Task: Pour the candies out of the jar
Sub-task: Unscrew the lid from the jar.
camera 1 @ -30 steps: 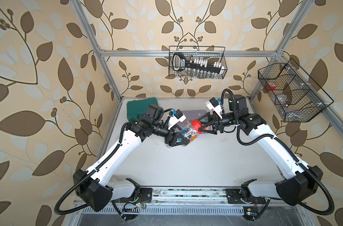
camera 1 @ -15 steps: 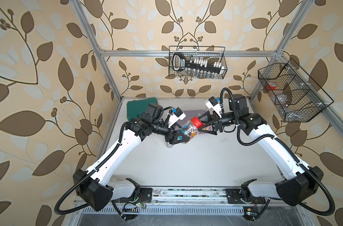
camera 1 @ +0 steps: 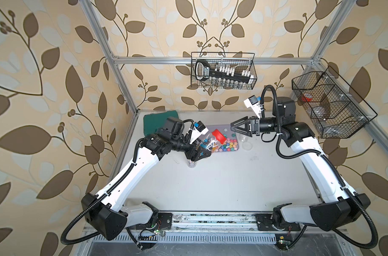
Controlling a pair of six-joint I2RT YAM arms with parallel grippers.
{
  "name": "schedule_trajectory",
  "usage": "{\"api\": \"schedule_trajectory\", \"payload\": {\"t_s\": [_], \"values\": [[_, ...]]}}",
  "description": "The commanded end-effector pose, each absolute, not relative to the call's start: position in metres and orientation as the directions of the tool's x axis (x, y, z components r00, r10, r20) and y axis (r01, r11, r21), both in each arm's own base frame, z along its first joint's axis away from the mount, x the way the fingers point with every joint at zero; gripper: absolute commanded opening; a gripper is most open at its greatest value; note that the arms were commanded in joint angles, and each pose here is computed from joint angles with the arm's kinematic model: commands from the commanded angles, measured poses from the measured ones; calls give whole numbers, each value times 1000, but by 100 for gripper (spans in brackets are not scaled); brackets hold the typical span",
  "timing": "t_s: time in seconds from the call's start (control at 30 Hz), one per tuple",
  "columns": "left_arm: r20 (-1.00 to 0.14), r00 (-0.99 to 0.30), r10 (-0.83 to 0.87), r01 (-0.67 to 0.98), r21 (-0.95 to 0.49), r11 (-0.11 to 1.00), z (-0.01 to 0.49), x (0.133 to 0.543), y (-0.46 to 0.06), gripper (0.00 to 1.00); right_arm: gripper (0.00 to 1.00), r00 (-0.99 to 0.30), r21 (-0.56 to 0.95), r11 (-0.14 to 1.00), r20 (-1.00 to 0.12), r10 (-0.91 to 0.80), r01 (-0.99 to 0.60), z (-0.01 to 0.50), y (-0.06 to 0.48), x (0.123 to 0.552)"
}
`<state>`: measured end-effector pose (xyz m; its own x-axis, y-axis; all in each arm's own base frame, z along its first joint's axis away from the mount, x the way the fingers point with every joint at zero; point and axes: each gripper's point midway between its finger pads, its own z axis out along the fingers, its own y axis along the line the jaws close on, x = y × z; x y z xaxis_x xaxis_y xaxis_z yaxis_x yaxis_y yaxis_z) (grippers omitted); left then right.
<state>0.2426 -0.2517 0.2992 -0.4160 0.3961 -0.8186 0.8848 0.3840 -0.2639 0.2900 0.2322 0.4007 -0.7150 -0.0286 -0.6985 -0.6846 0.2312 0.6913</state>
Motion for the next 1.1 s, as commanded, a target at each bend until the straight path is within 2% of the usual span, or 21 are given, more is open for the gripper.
{"api": "schedule_trajectory", "payload": {"t_s": [0.0,0.17,0.6,1.07], "values": [[-868,-298,396,902,-120,415,327,244,-241,68,92,-853,814,279,-520,-36,-509,375,234,303],[-856,-266,443,893,-46,447,318,244,-236,67,92,-897,844,316,-437,-61,-433,348,237,311],[-813,-258,523,906,-16,422,299,237,-241,67,92,-905,853,301,-397,-153,-426,331,276,306],[-811,-256,527,907,-13,420,297,238,-244,67,82,-913,864,301,-359,-196,-404,318,290,300]]}}
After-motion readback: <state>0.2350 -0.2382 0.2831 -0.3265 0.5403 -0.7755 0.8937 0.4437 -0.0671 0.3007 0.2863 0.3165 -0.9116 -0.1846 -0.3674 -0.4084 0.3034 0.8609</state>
